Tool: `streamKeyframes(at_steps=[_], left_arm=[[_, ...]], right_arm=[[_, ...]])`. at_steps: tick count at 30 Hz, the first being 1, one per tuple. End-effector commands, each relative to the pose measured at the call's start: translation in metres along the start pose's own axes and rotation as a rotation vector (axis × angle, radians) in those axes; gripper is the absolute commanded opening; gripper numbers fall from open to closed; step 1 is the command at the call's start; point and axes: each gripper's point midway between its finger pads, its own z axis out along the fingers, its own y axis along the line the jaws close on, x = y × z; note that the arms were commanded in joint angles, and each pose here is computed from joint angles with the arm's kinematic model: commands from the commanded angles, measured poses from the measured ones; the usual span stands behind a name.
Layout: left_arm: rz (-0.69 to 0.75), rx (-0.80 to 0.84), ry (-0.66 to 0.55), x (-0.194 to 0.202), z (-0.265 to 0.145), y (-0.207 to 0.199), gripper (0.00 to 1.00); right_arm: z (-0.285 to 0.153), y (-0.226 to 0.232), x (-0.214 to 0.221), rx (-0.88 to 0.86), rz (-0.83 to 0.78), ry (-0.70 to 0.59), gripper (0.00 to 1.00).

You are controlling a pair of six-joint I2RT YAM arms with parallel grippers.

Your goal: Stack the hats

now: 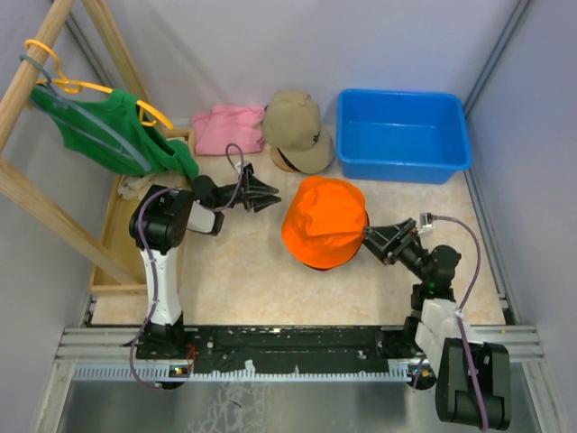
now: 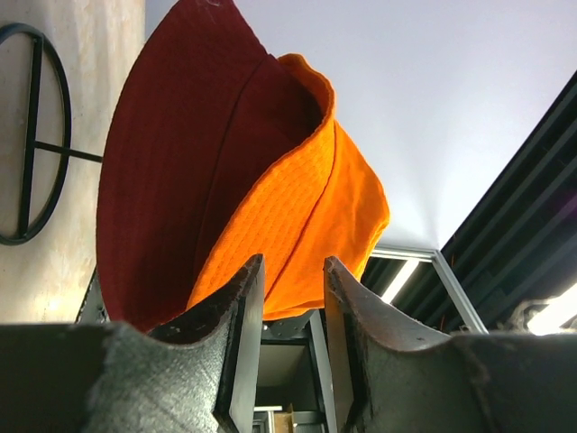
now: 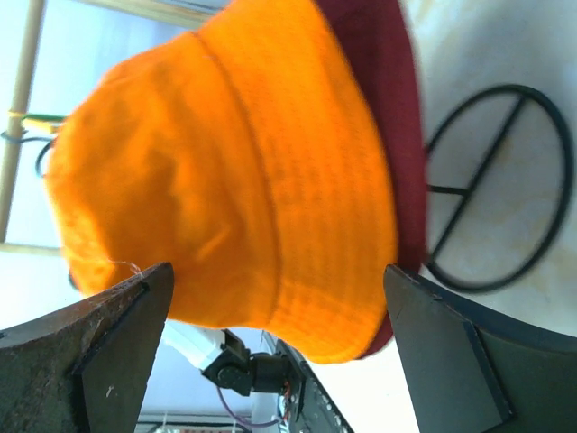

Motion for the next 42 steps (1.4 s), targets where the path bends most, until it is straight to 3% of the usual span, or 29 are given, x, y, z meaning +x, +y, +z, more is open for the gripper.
streamKeyframes(at_steps=[1,8,26,31,36,42], left_arm=[[0.254,0.096,0.074,0.019,0.004,-0.024,0.38],[0.27,0.075,0.125,0.023,0.015,-0.02,0.38],[0.205,0.056,0.171,0.046,0.027,0.011,0.38],[0.193,0.043,0.168,0.053,0.023,0.019,0.37],[0.179,0.03,0.172,0.066,0.02,0.026,0.37],[0.166,0.023,0.173,0.085,0.017,0.028,0.36]], right_arm=[[-0.013,-0.052,0.026,0.188,0.06,0.051,0.99],[-0.013,-0.055,0.016,0.281,0.006,0.049,0.99],[0.021,-0.026,-0.002,0.172,0.012,0.03,0.98],[0.025,-0.016,-0.01,0.164,0.0,0.018,0.93],[0.031,-0.016,-0.017,0.171,-0.009,0.019,0.78],[0.036,-0.021,-0.03,0.211,-0.028,0.009,0.77]])
